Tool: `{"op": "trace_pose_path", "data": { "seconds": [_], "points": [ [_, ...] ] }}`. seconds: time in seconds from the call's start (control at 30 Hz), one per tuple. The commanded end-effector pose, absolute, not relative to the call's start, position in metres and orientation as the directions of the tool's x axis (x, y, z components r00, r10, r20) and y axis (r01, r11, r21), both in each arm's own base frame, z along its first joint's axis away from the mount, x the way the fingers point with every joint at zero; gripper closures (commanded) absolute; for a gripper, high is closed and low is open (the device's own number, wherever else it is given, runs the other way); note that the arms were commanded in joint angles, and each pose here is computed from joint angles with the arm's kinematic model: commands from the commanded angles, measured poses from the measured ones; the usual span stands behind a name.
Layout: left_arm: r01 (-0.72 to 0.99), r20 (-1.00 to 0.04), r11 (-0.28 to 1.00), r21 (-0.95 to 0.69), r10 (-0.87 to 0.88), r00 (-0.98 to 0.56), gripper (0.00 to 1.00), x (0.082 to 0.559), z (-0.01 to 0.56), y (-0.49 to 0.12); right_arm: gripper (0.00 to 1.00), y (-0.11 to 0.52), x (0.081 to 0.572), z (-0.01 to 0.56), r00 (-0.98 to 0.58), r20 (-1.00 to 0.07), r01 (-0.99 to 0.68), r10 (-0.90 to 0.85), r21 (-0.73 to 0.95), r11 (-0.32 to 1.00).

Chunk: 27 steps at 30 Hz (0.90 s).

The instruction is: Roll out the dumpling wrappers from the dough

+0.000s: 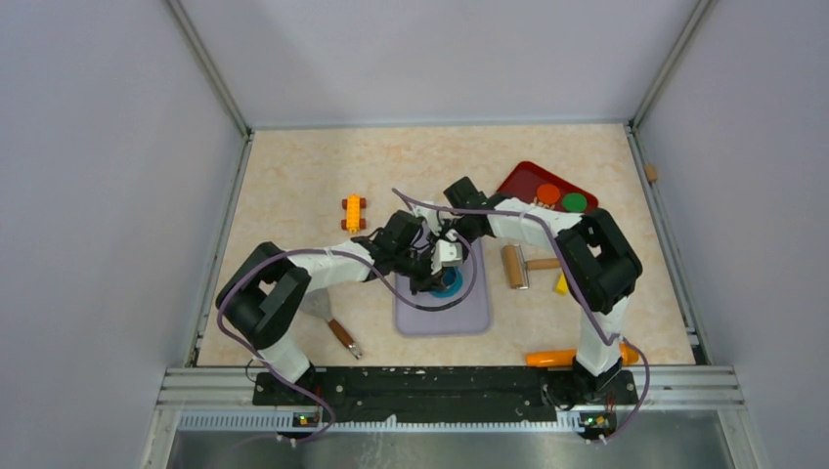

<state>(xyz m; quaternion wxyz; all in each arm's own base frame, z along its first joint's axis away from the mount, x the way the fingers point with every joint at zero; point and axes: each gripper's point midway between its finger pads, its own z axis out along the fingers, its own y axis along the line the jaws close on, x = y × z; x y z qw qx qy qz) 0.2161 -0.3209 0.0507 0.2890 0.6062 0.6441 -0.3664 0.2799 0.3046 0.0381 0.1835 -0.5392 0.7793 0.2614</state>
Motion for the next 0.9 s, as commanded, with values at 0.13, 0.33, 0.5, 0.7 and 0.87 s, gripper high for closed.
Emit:
{"op": "trace_pose_path", "data": {
  "seconds": [0.13, 0.33, 0.5, 0.7, 0.87],
  "points": [
    [0.955, -0.764, 0.122, -0.270, 0.577, -0.289, 0.75, 0.210, 0.071, -0.300, 0.95, 0.330, 0.267, 0.070, -0.260, -0.649, -0.965, -0.715, 0.189, 0.180],
    [0.961, -0.811, 0.188, -0.202, 0.518, -0.272, 0.61, 0.237, 0.123, -0.291, 0.80, 0.331, 0.267, 0.096, -0.251, -0.678, -0.968, -0.691, 0.178, 0.177],
    [0.962, -0.835, 0.229, -0.149, 0.491, -0.247, 0.59, 0.245, 0.159, -0.272, 0.75, 0.330, 0.274, 0.124, -0.247, -0.708, -0.968, -0.661, 0.153, 0.198],
    [0.934, -0.865, 0.341, -0.103, 0.433, -0.253, 0.58, 0.264, 0.186, -0.245, 0.79, 0.318, 0.288, 0.130, -0.261, -0.704, -0.962, -0.660, 0.133, 0.238],
    [0.860, -0.871, 0.501, -0.101, 0.374, -0.320, 0.56, 0.287, 0.187, -0.225, 0.82, 0.311, 0.302, 0.137, -0.326, -0.695, -0.941, -0.641, 0.174, 0.291]
  ]
}}
